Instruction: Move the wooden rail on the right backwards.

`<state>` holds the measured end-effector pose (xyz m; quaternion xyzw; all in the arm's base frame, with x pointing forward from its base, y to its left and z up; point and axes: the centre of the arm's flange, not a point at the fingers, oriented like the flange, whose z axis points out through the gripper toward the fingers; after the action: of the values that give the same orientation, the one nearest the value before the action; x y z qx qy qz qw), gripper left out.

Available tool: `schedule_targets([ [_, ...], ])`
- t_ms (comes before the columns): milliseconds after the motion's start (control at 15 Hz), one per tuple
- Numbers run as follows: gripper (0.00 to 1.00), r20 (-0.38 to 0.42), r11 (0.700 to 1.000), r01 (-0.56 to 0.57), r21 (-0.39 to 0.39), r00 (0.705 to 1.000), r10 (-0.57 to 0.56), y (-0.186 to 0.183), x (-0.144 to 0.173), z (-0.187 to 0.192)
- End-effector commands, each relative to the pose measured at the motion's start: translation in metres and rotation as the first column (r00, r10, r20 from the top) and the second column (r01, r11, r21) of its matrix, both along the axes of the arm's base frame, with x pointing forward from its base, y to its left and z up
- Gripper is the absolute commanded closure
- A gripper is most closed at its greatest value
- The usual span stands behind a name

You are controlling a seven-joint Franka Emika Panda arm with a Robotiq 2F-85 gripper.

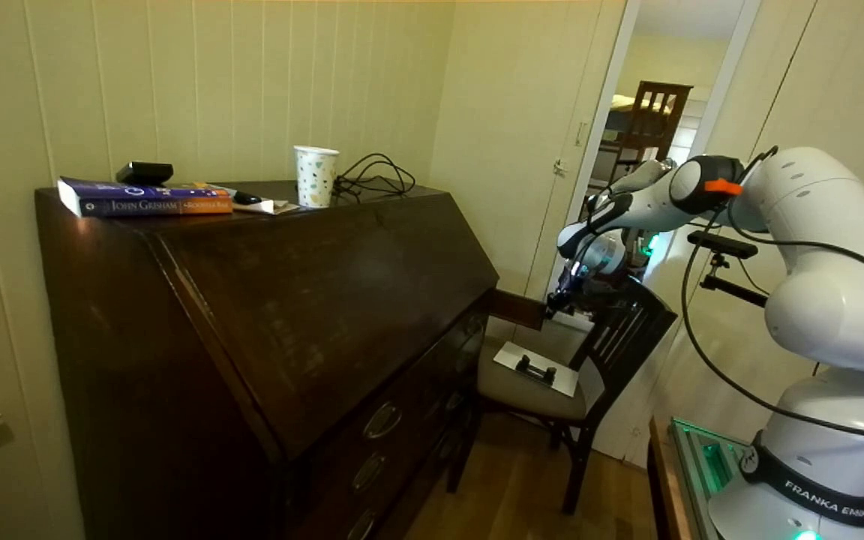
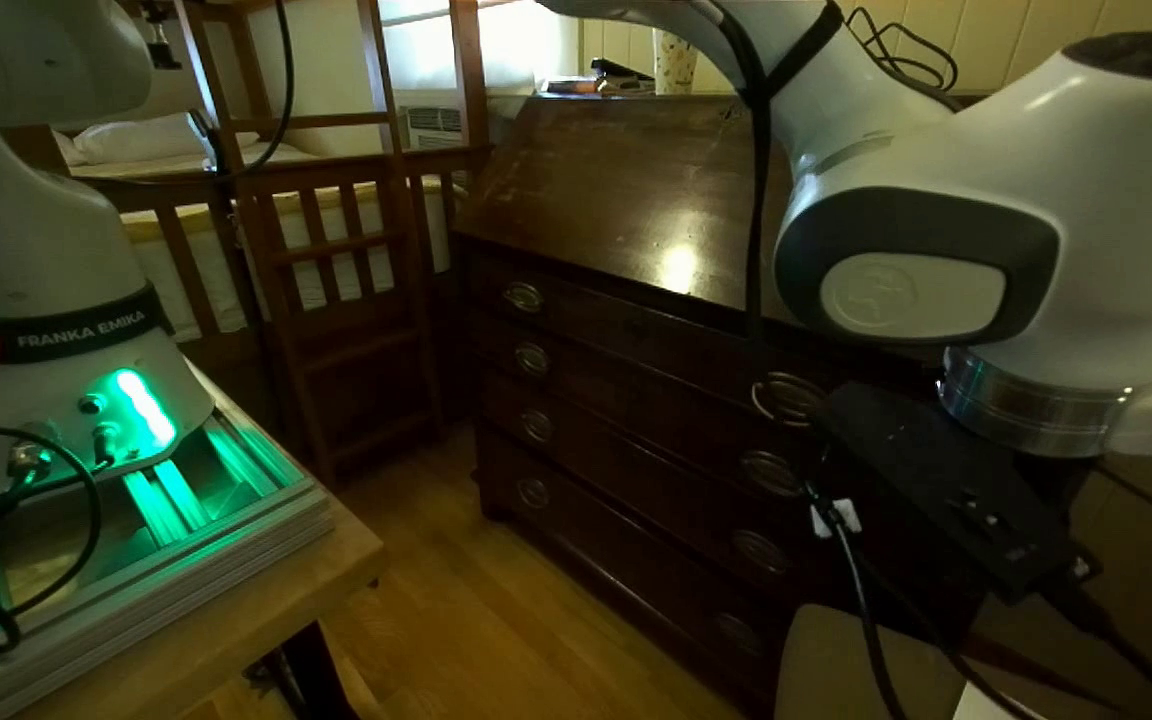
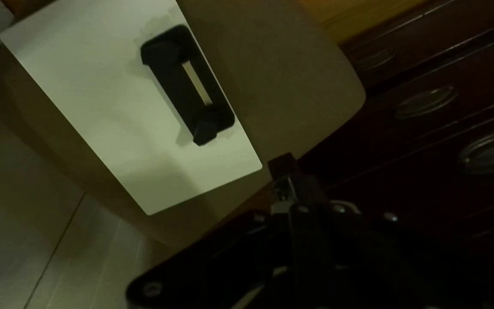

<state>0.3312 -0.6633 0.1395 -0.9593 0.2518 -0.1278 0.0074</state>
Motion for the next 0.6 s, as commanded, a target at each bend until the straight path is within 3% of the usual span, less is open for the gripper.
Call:
schedule_targets([
  [0,1.0,0.072,0.999,-0.013,-0.043,0.997,0.016,0.0,0.048,-0.006],
  [533,1.0,0.199,0.992,-0.098,-0.08,0.974,0.112,0.024,0.162,0.013],
])
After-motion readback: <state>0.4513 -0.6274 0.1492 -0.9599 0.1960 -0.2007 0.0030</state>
